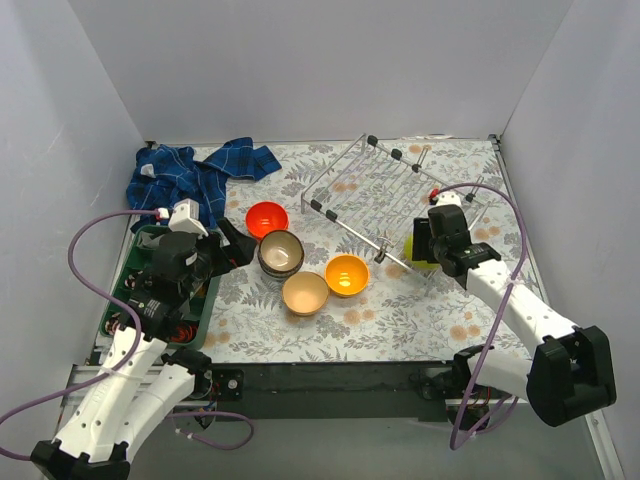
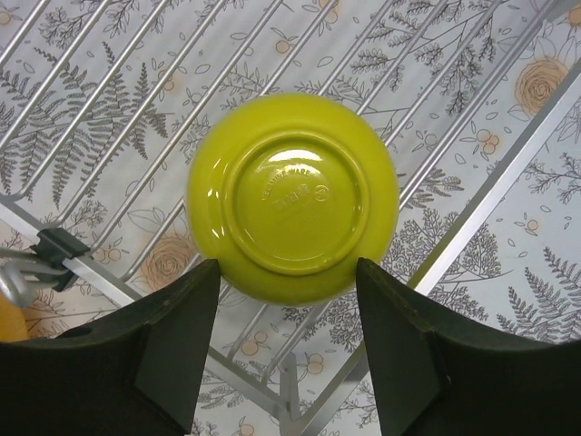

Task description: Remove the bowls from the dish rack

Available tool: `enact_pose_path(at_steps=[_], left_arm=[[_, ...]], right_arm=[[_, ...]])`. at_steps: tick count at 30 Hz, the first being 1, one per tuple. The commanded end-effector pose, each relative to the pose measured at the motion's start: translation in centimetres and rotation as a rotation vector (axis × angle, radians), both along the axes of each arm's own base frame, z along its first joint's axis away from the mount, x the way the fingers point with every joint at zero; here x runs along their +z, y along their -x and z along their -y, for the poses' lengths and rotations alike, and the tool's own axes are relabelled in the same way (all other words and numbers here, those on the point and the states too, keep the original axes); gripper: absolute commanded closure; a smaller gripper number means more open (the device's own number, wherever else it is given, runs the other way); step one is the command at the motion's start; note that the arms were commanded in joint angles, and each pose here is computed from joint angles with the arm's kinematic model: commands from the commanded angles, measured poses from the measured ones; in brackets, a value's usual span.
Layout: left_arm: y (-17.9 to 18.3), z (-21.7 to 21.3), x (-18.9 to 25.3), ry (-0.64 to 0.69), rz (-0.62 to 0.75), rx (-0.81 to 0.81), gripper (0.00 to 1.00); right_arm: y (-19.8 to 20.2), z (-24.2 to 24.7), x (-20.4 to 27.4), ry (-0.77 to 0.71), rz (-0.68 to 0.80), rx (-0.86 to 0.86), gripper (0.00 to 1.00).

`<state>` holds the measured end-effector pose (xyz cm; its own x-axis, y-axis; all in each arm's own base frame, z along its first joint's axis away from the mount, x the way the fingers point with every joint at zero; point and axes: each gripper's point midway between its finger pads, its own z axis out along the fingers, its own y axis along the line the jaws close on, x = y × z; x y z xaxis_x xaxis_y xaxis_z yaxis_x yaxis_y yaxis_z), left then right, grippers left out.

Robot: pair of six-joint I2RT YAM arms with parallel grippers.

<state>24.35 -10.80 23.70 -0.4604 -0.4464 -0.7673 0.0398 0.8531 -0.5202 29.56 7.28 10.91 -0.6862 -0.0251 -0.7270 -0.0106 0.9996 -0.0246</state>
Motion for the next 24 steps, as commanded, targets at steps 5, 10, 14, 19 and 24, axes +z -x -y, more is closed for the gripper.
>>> enact_pose_path(at_steps=[5, 10, 14, 19, 24], left_arm=[[-0.2, -0.4, -0.7, -0.019, -0.015, 0.02, 0.06], [-0.3, -0.3, -0.9, -0.022, -0.023, 0.012, 0.05], [-0.3, -0.3, -0.8, -0.025, -0.022, 0.012, 0.05], [-0.4, -0.4, -1.3, -0.028, -0.03, 0.024, 0.05], [-0.7, -0.6, -1.4, -0.036, -0.032, 0.034, 0.05]], right_arm=[[-4.0, 2.1, 0.8, 0.041, 0.06, -0.057, 0.35], [-6.8, 3.9, 1.6, 0.091, 0.086, -0.064, 0.34], [-9.0, 4.6, 4.5, 0.154, 0.134, -0.043, 0.26], [-8.2, 3.2, 5.9, 0.183, 0.112, 0.059, 0.17], [-6.8, 2.7, 3.6, 0.318, 0.03, 0.131, 0.13]])
